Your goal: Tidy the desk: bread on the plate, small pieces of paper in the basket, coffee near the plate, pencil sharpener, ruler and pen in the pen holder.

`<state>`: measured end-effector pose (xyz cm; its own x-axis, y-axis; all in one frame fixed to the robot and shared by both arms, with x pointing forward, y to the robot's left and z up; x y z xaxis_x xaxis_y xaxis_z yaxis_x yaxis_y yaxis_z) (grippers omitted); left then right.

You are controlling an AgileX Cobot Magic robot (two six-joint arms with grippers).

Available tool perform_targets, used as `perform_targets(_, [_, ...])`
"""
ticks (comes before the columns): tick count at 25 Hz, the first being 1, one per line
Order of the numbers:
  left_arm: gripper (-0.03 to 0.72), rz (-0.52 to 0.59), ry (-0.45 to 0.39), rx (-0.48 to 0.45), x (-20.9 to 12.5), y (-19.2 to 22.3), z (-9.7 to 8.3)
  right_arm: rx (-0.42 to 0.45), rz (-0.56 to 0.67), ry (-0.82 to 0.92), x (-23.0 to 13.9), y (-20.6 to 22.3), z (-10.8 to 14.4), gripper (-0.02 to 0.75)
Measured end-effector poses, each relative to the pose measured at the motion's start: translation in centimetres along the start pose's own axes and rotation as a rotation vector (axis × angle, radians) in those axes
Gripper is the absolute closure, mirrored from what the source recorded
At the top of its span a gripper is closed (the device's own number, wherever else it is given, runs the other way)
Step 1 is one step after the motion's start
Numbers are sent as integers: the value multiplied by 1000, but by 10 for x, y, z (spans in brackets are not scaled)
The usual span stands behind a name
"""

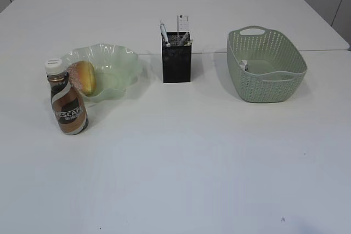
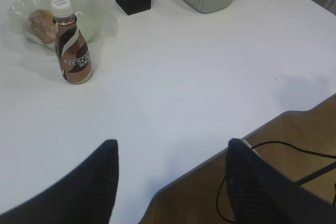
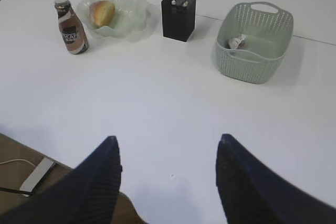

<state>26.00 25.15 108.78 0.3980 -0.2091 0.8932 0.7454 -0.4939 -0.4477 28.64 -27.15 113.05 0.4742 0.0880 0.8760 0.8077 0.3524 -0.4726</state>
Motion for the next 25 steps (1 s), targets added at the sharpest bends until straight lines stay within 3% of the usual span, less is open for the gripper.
perform_targets(5, [232,-36,12,12,-12,-5,-1,-13,-11,-13,-48,5,-7,279])
perform_targets(10, [233,79,-4,32,-49,25,9,-52,3,-28,-82,21,-17,279])
perform_targets(13, [232,153,-13,43,-69,40,14,-80,77,-35,-111,52,-25,279])
perform_targets(17, [233,150,1,58,-70,43,18,-78,58,-37,-110,59,-25,279])
perform_targets(25, [232,90,61,180,-62,48,40,-98,63,-67,-112,63,-29,279])
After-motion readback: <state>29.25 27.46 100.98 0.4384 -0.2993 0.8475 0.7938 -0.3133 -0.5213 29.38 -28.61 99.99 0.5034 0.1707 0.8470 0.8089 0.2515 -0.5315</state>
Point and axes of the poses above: a point on each arm's last joint axis where the gripper is mounted, y pointing out along that axis toward the gripper, z along the wrist's bending axis when the last joint is at zero, x = y × z, the point moved 8 cm from there along y, pointing out along that axis toward the gripper, and after that the axes turned 6 degrees about y, right-handed, at the moved point
